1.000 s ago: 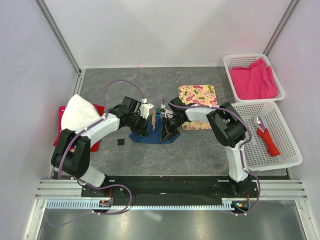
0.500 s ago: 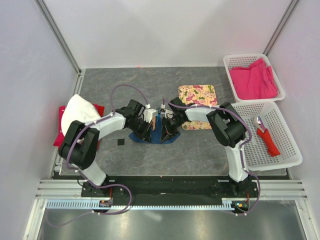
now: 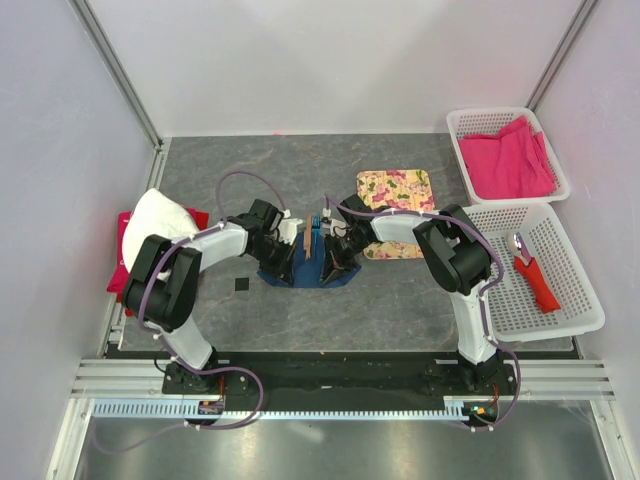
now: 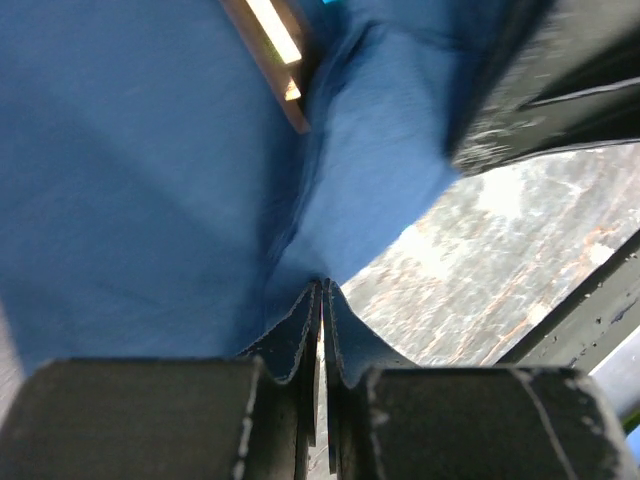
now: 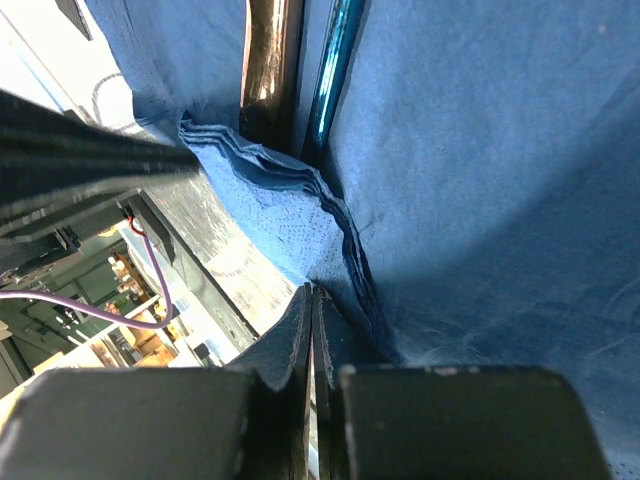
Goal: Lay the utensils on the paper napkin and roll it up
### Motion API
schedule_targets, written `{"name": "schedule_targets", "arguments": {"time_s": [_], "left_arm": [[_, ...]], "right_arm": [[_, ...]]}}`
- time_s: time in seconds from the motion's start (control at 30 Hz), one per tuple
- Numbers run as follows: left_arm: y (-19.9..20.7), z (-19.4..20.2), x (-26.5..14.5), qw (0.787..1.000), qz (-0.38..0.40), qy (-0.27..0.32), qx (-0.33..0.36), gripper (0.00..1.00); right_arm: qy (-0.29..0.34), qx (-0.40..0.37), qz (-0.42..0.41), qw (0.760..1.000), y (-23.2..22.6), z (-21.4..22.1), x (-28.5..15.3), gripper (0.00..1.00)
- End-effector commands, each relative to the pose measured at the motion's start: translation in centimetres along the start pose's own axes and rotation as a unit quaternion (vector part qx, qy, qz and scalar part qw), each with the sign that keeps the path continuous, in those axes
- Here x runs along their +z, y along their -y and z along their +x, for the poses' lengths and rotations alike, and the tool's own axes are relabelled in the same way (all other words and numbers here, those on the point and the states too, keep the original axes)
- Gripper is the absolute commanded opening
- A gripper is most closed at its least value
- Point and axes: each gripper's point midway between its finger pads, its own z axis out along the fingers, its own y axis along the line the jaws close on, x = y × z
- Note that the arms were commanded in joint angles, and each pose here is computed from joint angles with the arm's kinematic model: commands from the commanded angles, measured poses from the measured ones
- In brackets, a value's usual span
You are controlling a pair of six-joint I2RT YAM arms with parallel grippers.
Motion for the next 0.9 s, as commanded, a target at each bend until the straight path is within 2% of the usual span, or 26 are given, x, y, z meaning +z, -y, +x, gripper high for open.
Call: {"name": "schedule_targets", "arguments": {"time_s": [0.0, 0.4, 0.63, 0.77, 0.87], "left_arm": [[-0.9, -0.2, -0.5, 1.000, -0.013, -0.009, -0.023, 0.08], [-3.2, 0.5, -2.0, 0.996, -0.076, -0.043, 0.035, 0.08], [-3.0, 0.7, -2.5, 0.996, -0.065, -0.043, 0.050, 0.09], [-1.1, -1.3, -4.0, 0.998, -0.018, 0.023, 0.060, 0.10], [2.1, -3.3, -5.1, 0.992, 0.054, 0.084, 0.077, 0.14]], "right_arm": [[0.006, 0.000, 0.035, 0.999, 2.3, -0.4, 0.5, 0.03], [0.005, -0.006, 0.044, 0.999, 2.7, -0.6, 0.5, 0.03], [0.007, -0.022, 0.048, 0.999, 2.6, -1.5, 0.6, 0.03], [0.007, -0.035, 0.049, 0.998, 2.4, -1.8, 0.4, 0.04], [0.006, -0.047, 0.046, 0.998, 2.0, -1.8, 0.0, 0.05]]}}
